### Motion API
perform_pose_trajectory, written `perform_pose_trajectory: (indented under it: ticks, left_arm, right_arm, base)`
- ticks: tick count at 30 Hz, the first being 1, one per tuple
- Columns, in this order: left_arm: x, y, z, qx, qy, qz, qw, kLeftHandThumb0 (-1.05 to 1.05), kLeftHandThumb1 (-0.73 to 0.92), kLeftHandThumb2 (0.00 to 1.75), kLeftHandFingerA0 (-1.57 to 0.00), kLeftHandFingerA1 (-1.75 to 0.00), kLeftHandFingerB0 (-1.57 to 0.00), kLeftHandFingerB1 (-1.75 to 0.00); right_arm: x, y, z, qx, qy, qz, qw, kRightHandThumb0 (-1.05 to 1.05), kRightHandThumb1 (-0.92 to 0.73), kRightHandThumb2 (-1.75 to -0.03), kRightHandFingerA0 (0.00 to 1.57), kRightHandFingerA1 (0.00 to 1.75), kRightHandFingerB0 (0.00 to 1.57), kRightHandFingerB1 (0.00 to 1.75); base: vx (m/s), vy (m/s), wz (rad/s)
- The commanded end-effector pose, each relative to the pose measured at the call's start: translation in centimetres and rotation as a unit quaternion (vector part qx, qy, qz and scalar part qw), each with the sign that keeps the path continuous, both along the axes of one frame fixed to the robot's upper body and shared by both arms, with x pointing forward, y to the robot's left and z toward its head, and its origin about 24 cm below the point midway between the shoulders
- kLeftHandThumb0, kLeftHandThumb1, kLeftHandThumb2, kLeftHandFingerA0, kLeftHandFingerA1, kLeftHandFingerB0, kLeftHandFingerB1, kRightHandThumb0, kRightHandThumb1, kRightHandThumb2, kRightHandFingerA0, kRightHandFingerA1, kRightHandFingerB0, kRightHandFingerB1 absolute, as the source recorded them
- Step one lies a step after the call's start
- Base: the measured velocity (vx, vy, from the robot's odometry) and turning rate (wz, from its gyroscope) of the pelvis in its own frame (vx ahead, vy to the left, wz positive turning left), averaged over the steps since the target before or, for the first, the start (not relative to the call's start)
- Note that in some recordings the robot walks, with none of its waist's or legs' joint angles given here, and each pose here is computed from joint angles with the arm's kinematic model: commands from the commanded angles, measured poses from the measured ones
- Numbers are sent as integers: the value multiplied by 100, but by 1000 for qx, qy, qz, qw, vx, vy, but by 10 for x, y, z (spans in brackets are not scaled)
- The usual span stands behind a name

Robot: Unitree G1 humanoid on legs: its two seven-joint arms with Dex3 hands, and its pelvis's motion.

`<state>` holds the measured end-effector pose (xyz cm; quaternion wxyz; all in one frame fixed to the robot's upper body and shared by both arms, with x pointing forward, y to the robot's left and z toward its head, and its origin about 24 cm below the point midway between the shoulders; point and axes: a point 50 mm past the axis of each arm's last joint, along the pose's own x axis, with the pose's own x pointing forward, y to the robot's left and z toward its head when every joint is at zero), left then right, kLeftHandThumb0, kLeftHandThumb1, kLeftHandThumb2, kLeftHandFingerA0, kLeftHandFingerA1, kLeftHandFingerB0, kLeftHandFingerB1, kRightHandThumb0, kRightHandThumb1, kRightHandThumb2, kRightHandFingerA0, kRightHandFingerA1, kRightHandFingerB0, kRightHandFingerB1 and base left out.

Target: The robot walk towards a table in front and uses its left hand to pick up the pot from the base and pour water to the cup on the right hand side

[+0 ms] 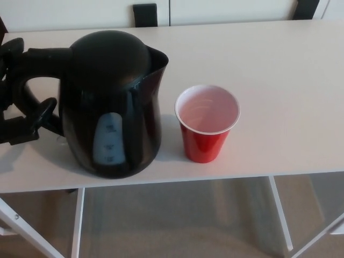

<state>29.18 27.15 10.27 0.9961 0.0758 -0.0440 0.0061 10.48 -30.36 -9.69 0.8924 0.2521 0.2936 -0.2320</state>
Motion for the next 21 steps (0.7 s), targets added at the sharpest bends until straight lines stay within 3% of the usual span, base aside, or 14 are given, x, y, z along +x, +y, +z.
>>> perform_pose_trajectory:
  ticks: [1,3,4,5,6,10,11,14,15,16,21]
  left_arm:
    - [2,0,-1,7,3,16,1000,-28,35,89,-1,-47,0,-48]
    - [2,0,-1,7,3,16,1000,-28,35,89,-1,-47,0,-48]
    - [5,1,1,-10,-7,30,999,-48,42,64,-19,-37,-10,-33]
    - [5,1,2,-12,-8,31,999,-48,42,64,-19,-37,-10,-33]
    - [6,1,3,-10,-9,38,999,-47,43,65,-21,-38,-11,-33]
    - [7,2,3,-9,-10,41,999,-47,43,65,-21,-38,-11,-33]
    - [10,4,4,-15,-15,63,998,-46,45,67,-29,-41,-17,-36]
    - [11,5,5,-18,-18,74,997,-46,45,67,-29,-41,-17,-36]
    - [15,8,4,-28,-31,124,991,-33,59,57,-62,-43,-51,-40]
    - [18,10,4,-43,-36,154,987,-33,61,58,-68,-46,-58,-43]
    - [22,13,5,-58,-41,172,983,-31,63,59,-74,-51,-62,-46]
  right_arm:
    - [1,-3,2,1,-3,-14,1000,-14,-48,-95,7,52,2,46]
    - [1,-3,2,1,-3,-14,1000,-14,-48,-95,7,52,2,46]
    - [5,-1,5,1,-9,-7,1000,-14,-49,-95,12,56,1,46]
    - [6,-1,5,1,-10,-7,1000,-14,-49,-95,12,56,1,46]
    - [6,-1,4,8,-10,-19,1000,-15,-73,-61,10,47,12,35]
    - [7,0,4,11,-10,-24,1000,-15,-73,-61,10,47,12,35]
    - [8,-1,4,9,-9,-19,1000,-15,-47,-94,11,54,3,47]
    - [9,-1,3,8,-8,-17,1000,-15,-47,-94,11,54,3,47]
    - [10,-1,4,7,-8,-16,1000,-14,-49,-95,9,53,3,46]
    - [10,-2,4,8,-9,-14,1000,-14,-51,-96,7,52,4,47]
    - [10,-3,3,9,-9,-11,1000,-16,-51,-96,8,52,6,48]
  base:
    - [0,0,0]
    - [0,0,0]
    - [0,0,0]
    - [0,0,0]
    - [0,0,0]
    - [0,0,0]
    - [0,0,0]
    - [0,0,0]
    - [0,0,0]
    - [0,0,0]
    - [0,0,0]
